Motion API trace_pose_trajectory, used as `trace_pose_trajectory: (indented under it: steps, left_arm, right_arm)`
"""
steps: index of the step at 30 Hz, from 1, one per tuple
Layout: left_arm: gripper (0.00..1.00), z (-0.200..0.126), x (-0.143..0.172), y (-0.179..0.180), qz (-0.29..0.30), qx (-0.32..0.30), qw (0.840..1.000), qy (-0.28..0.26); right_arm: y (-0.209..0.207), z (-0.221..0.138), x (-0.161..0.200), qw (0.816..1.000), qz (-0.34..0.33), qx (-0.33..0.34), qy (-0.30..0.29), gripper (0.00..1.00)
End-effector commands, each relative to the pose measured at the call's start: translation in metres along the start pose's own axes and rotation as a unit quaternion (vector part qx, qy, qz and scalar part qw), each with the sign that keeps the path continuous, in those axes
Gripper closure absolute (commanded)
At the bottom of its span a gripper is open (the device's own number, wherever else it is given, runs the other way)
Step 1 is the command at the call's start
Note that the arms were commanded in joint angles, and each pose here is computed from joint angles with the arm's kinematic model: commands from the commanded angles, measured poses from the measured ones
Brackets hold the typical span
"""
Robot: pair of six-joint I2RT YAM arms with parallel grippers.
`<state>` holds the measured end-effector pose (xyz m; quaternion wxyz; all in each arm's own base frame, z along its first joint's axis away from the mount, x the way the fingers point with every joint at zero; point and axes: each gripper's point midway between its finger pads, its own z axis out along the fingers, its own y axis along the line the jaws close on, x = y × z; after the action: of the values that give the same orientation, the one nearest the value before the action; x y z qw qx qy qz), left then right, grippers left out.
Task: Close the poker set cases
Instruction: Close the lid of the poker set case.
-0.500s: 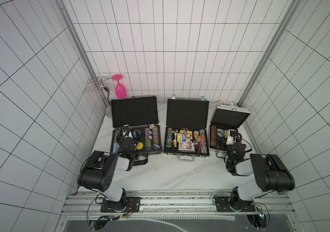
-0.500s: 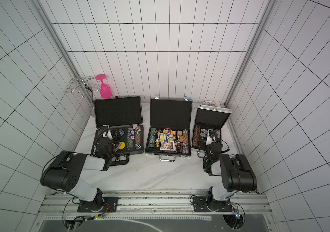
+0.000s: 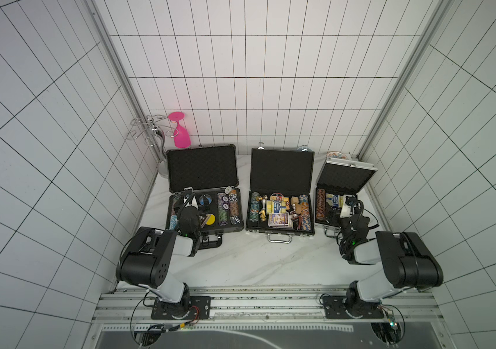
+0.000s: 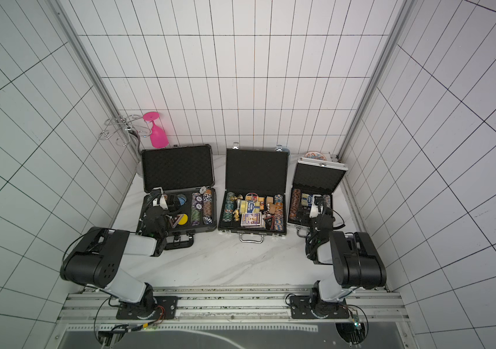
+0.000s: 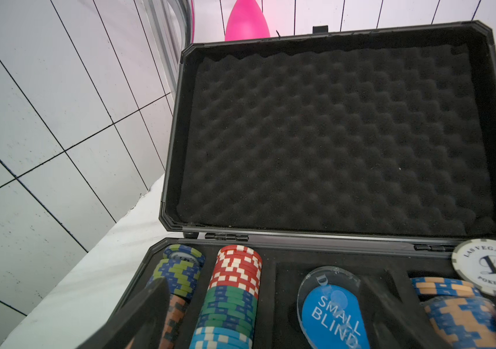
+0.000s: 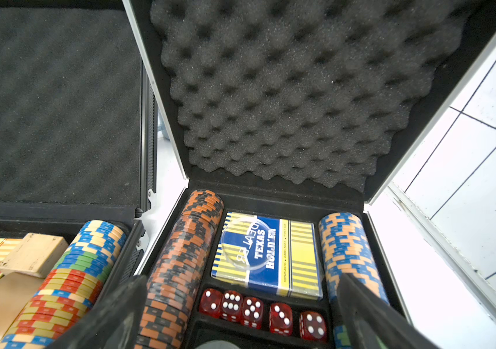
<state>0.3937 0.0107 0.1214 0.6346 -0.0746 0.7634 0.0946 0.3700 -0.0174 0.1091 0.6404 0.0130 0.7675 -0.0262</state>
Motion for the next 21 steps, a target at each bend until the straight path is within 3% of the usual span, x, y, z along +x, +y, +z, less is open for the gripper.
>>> trace_pose_trajectory:
  steps: [1,21]
  left_arm:
    - [0.02,0.002,-0.0082,-0.0011,-0.006,0.004,1.0,-0.011]
    - [0.02,0.0058,-0.0128,-0.0055,-0.002,0.013,1.0,0.0]
  right_arm:
    - [-0.0005,0.0084,-0.0225,1.0,-0.003,0.0,-0.031,0.0]
    - [-0.0017,0.0109,-0.0217,1.0,0.004,-0.005,-0.027,0.0]
